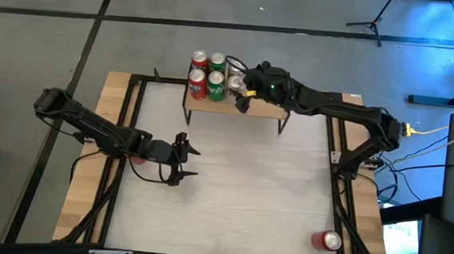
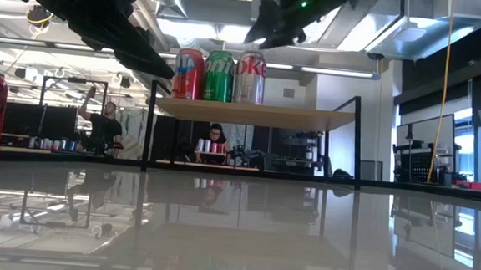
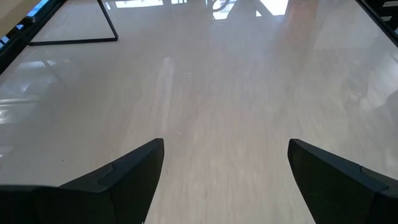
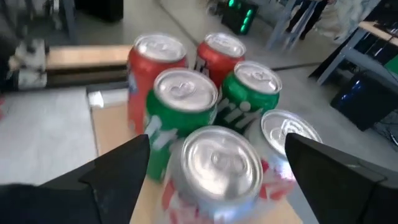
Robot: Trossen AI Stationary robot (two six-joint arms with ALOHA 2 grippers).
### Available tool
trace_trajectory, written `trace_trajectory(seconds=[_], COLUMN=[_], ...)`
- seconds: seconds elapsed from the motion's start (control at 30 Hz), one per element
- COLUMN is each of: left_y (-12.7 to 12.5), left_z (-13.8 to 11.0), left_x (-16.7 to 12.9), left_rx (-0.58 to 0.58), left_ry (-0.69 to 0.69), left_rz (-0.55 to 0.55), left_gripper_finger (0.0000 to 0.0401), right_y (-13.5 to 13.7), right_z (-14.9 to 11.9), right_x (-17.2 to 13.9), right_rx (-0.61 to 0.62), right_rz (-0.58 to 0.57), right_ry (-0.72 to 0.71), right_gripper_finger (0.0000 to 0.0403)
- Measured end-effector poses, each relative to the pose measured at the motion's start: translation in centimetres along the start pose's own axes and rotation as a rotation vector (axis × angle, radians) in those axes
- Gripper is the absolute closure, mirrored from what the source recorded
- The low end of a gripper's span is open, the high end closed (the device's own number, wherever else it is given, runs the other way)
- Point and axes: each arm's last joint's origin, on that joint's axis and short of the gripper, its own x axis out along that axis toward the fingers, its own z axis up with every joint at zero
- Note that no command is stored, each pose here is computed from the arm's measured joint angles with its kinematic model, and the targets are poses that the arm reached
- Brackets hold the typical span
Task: Place canned beverage on shelf
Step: Put the bottom red black soda can on the shelf
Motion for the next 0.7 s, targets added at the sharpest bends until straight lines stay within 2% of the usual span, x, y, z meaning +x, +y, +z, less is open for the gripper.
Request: trace_trajectory(seconds=[0.13,0.3,0.53,0.7], left_y=[0.0,0.0,-0.1,-0.1], left_z=[0.0,0.0,0.0,0.3], left_x=[0.0,0.0,0.0,0.0], left_rx=[0.0,0.0,-0.002,-0.008], left_ry=[0.0,0.0,0.0,-0.027], left_rz=[0.0,-0.002,-0.006,-0.009], left_gripper_finger=[0.0069,0.0069,0.0069,0.0069], right_y=[0.5,1.7,4.1,6.7], right_z=[1.0,1.8,1.1,-0.1], right_x=[-2.0,-6.3,-13.1,-16.7], right_rx=[-0.047,-0.052,0.0,0.013], right_rz=[0.052,0.125,0.253,0.344], right_ry=[0.088,0.165,0.321,0.463], right_gripper_finger=[0.0033,0.0033,0.0033,0.0033])
